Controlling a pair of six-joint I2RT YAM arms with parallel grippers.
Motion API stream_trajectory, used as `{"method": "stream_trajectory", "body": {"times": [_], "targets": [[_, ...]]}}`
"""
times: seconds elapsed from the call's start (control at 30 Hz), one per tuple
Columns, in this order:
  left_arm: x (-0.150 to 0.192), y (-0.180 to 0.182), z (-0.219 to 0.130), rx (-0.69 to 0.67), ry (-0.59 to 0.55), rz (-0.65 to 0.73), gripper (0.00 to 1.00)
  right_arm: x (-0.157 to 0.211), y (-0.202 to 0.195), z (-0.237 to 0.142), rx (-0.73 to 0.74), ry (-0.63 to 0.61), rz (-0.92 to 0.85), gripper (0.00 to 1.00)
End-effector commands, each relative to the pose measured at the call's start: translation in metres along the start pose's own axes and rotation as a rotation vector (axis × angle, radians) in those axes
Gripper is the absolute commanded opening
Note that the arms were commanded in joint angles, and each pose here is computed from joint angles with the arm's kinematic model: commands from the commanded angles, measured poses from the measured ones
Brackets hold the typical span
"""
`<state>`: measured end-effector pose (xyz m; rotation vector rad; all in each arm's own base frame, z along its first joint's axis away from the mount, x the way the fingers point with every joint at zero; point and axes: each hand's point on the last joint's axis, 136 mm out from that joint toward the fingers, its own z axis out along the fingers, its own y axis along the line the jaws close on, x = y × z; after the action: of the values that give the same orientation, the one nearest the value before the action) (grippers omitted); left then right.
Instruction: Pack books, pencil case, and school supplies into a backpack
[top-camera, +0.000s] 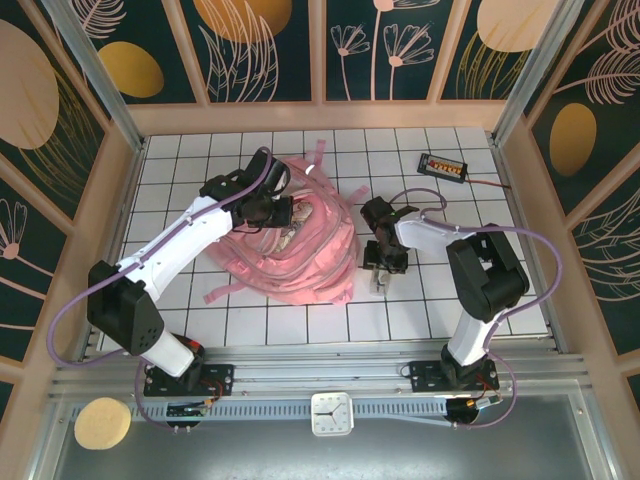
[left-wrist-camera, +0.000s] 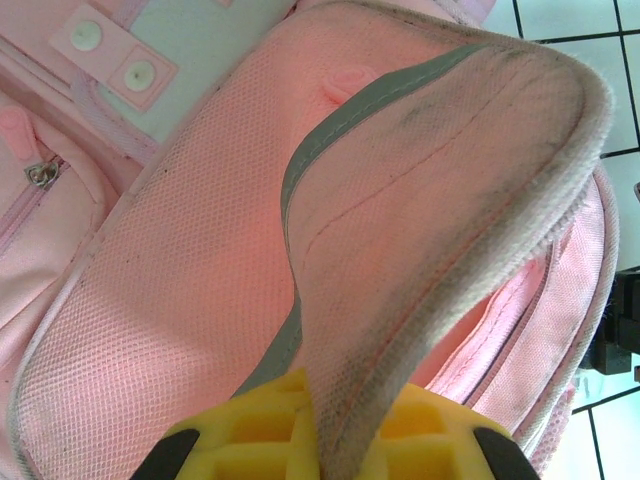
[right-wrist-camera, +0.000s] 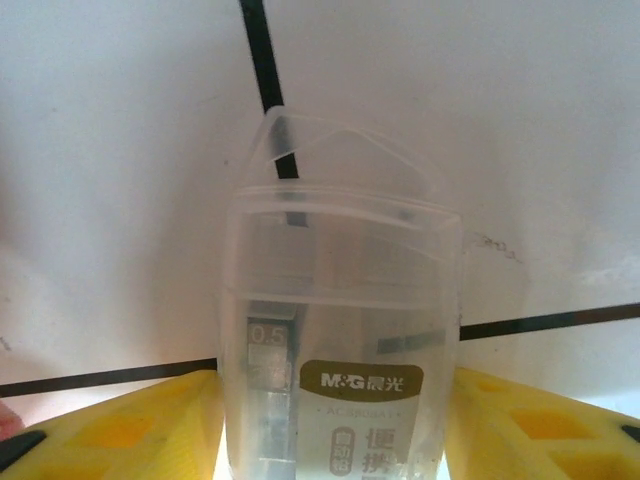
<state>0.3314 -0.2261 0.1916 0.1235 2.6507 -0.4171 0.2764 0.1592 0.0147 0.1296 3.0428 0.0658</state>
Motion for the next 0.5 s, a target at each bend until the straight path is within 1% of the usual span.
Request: {"method": "stream_trajectory", "body": {"times": [0.0, 0.07, 0.13, 0.23, 0.37, 0.47], "targets": [[-0.009, -0.01, -0.018, 0.066, -0.052, -0.029, 0.0, -0.003, 0.012, -0.001, -0.041, -0.006, -0.006, 0.5], [-0.009, -0.011, -0.018, 0.074, -0.052, -0.032, 0.0, -0.004, 0.013, -0.007, -0.048, -0.018, -0.002, 0.48], [-0.009, -0.013, -0.018, 0.082, -0.053, -0.036, 0.0, -0.005, 0.015, -0.016, -0.071, -0.027, 0.011, 0.41], [-0.011, -0.016, -0.02, 0.096, -0.056, -0.041, 0.0, -0.009, 0.02, -0.038, -0.13, -0.05, 0.047, 0.41], [-0.013, -0.02, -0.021, 0.117, -0.06, -0.052, 0.0, -0.02, 0.037, -0.088, -0.267, -0.098, 0.121, 0.41], [-0.015, -0.025, -0.022, 0.139, -0.063, -0.058, 0.0, -0.031, 0.057, -0.131, -0.391, -0.138, 0.171, 0.41]]}}
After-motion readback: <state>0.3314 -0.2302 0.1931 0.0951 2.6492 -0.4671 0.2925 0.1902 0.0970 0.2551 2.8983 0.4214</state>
